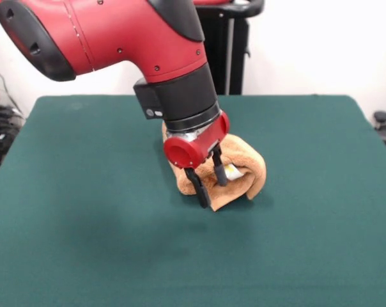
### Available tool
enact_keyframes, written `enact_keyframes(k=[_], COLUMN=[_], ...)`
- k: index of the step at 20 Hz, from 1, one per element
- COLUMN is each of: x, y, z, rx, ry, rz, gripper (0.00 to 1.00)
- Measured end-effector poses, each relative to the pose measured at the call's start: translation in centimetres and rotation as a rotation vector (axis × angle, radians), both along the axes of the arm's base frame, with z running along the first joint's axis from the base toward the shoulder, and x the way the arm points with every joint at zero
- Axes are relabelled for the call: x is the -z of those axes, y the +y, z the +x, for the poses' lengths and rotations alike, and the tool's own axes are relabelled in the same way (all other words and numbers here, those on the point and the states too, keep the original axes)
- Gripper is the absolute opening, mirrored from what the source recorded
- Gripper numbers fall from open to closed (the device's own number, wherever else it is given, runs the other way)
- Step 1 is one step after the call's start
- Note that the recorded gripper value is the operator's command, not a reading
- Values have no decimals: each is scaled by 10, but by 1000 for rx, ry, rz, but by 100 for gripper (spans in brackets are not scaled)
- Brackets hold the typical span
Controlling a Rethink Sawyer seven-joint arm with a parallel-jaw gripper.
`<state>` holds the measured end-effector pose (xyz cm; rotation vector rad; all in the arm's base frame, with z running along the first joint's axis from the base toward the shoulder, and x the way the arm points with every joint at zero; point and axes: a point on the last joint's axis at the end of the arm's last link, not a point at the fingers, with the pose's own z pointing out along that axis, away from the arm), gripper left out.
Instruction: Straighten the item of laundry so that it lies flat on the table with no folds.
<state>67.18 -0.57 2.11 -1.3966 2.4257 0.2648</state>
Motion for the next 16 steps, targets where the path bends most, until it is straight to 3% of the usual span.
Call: enact_keyframes(k=[3,4,7,9,10,14,16], x=[-1,-3,-2,3,4,16,18], y=[-1,-2,-5,-9,-9,-10,-10], z=[-1,-1,1,8,9,32,39], rx=[-7,-33,-91,-188,-196,-367,-402], ry=[43,110,184,263,267,320,321], rz=[4,4,-2,-12,-12,-17,-16], gripper=[100,100,100,100,100,100,100])
